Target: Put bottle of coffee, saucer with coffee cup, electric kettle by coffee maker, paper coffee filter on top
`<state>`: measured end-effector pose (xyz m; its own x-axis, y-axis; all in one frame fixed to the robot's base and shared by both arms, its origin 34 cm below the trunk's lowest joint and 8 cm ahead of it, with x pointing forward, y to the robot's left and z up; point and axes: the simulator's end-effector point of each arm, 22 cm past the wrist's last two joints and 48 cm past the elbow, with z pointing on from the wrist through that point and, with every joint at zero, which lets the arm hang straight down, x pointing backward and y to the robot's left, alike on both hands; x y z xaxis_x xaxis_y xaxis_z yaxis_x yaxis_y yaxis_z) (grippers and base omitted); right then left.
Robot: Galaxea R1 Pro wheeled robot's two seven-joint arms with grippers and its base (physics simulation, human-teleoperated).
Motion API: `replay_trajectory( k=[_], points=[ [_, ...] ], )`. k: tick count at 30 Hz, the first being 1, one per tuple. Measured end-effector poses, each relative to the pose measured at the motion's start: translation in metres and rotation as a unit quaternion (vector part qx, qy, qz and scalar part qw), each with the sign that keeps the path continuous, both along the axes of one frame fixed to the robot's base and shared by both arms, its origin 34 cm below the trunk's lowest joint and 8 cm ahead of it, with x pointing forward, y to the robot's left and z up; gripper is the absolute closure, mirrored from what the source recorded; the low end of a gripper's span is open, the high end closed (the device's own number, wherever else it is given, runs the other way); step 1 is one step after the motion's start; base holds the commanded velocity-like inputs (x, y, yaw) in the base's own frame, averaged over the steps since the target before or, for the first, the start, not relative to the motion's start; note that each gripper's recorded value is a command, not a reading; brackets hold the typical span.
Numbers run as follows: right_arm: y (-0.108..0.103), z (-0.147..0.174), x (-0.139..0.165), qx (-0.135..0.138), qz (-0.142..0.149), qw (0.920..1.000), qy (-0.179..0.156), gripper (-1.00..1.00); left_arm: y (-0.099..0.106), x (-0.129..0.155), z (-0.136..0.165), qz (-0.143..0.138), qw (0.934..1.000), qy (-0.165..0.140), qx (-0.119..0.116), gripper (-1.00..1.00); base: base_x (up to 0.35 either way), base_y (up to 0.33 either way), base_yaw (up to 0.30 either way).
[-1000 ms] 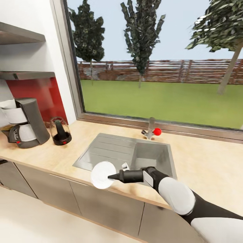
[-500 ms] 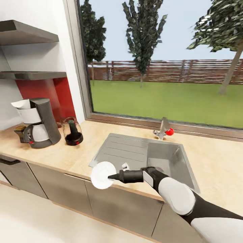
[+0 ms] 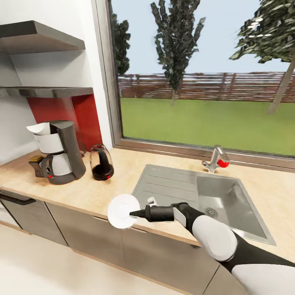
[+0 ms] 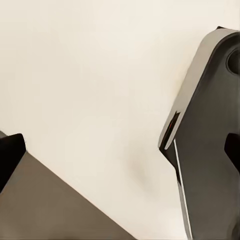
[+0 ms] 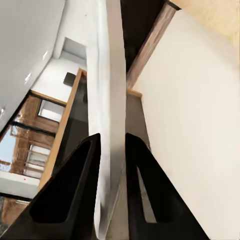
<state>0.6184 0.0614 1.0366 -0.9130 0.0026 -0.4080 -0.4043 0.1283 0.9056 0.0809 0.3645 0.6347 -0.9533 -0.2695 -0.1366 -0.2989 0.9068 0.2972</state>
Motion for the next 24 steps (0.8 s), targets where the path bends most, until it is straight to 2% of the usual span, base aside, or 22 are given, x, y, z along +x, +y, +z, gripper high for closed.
replay_trajectory(
  k=[5,18,24],
  points=[
    [0.0011,0.0093,-0.0055,0.022,0.012,0.9997,-0.001,1.00,-0.0007,0.0014,-0.0001,0.000,1.0000,-0.001,0.000,-1.00,0.157,0.331,0.000],
    [0.0006,0.0088,-0.0053,0.019,0.012,0.9997,-0.002,1.00,-0.0013,0.0037,-0.0003,0.000,1.0000,-0.004,-0.001,-1.00,0.180,0.312,0.000],
    [0.0000,0.0023,-0.0028,0.005,0.006,1.0000,-0.001,1.00,-0.0013,0.0037,-0.0003,0.000,1.0000,-0.004,-0.001,-1.00,0.236,0.256,0.000]
  ],
)
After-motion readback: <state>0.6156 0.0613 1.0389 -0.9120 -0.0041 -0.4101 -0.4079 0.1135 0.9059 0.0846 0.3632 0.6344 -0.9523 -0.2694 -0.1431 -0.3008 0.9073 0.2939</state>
